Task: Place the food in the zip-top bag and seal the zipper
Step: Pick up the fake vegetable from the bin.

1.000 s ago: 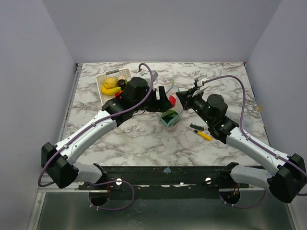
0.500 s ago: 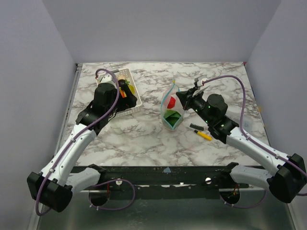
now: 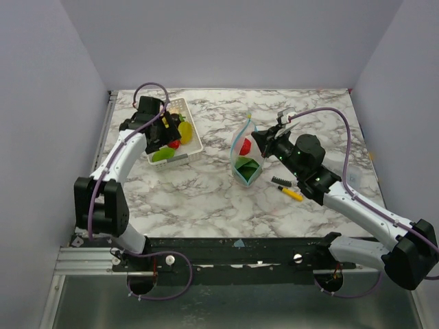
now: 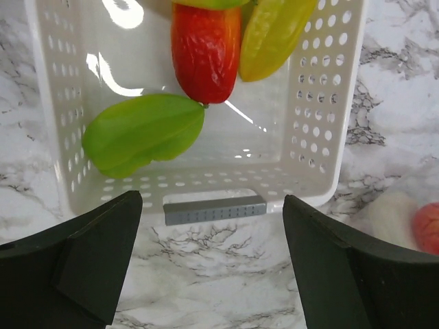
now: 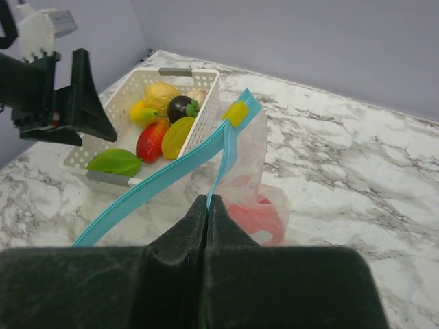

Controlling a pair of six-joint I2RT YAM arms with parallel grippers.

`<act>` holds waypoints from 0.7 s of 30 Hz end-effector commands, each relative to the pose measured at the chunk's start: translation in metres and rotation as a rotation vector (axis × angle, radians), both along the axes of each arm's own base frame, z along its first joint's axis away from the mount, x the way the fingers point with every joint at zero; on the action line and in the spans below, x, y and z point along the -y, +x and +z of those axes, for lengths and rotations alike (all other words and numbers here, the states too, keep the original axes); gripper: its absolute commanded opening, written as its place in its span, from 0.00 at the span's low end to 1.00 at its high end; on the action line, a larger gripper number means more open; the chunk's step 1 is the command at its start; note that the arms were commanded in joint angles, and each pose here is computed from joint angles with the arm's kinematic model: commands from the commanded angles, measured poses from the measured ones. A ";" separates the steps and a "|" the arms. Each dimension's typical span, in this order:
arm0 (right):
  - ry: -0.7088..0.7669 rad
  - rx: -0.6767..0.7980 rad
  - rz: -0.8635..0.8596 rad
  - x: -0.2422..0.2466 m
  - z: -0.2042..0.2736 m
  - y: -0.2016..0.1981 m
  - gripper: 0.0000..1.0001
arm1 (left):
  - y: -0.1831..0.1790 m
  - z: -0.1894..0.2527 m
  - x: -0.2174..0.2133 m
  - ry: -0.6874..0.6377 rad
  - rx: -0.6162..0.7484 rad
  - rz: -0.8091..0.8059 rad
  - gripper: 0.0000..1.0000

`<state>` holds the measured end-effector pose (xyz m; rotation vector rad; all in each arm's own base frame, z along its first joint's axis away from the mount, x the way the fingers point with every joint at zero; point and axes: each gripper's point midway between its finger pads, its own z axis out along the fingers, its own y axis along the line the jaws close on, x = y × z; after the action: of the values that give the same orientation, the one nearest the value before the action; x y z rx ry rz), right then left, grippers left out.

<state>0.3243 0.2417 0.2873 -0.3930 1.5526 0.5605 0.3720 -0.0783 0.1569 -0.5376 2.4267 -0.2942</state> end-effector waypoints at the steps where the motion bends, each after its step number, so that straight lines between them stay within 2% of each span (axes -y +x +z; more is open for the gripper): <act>1: 0.017 0.049 0.009 -0.001 0.013 -0.002 0.00 | 0.034 -0.012 -0.001 0.013 -0.098 0.011 0.85; 4: 0.013 0.047 0.006 -0.001 0.013 -0.001 0.00 | 0.049 -0.017 0.011 -0.066 -0.125 0.007 0.84; 7: 0.006 0.044 0.006 -0.001 0.012 0.000 0.01 | 0.064 -0.011 0.022 -0.120 -0.027 -0.018 0.84; 9: 0.007 0.046 0.009 -0.001 0.012 -0.001 0.00 | 0.072 -0.009 0.020 -0.101 0.012 -0.020 0.84; 15: 0.015 0.056 0.018 -0.001 0.014 -0.004 0.01 | 0.089 -0.031 0.018 0.009 -0.064 -0.058 0.82; 19: 0.007 0.049 0.019 -0.002 0.012 -0.002 0.01 | 0.084 -0.045 0.023 0.016 -0.112 -0.059 0.79; 21: 0.007 0.049 0.017 -0.002 0.012 -0.002 0.00 | 0.077 -0.048 0.016 0.061 -0.104 -0.026 0.79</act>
<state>0.3244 0.2416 0.2873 -0.4000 1.5503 0.5552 0.4656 -0.1024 0.1208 -0.4990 2.5056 -0.3272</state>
